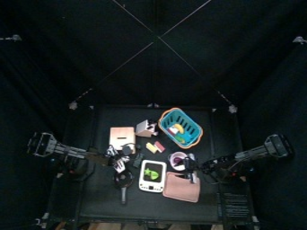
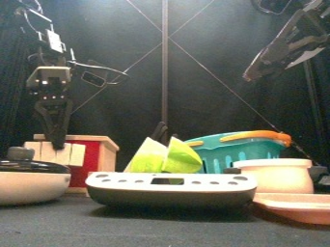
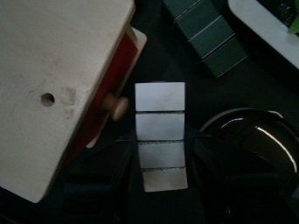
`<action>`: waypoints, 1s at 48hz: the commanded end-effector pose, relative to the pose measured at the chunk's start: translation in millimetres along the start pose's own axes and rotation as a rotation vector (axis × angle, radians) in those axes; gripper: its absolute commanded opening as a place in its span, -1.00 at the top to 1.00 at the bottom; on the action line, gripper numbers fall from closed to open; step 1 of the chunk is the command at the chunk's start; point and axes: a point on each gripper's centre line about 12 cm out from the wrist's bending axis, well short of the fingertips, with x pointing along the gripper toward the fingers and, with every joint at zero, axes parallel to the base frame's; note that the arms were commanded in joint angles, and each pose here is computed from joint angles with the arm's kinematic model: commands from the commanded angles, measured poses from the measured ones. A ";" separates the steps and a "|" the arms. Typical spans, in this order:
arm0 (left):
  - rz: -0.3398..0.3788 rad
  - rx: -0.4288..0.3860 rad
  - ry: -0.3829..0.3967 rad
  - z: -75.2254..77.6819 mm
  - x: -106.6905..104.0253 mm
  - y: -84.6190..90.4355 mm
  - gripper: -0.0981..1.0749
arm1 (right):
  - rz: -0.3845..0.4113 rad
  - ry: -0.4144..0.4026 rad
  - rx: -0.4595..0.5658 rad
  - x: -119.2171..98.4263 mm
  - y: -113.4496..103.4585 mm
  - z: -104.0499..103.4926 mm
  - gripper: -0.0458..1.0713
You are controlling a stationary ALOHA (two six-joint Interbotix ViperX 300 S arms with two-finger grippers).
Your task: Place white sushi roll on plate
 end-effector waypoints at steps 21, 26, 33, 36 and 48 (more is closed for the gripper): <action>-0.138 0.171 -0.206 47.5 -56.0 -72.1 -0.35 | -0.030 -0.024 0.209 -27.7 -7.8 4.4 -0.66; -0.140 0.244 -0.239 64.5 -53.1 -90.3 -0.35 | -0.054 -0.008 0.242 -31.2 -10.7 3.9 -0.66; -0.149 0.349 -0.285 92.7 -56.3 -116.2 -0.35 | -0.094 0.009 0.260 -35.8 -15.3 5.5 -0.66; -0.154 0.400 -0.305 104.4 -55.9 -128.1 -0.35 | -0.112 0.018 0.269 -37.8 -17.4 5.7 -0.66; -0.152 0.534 -0.338 137.0 -30.5 -168.7 -0.35 | -0.162 0.076 0.351 -47.7 -23.2 -3.0 -0.66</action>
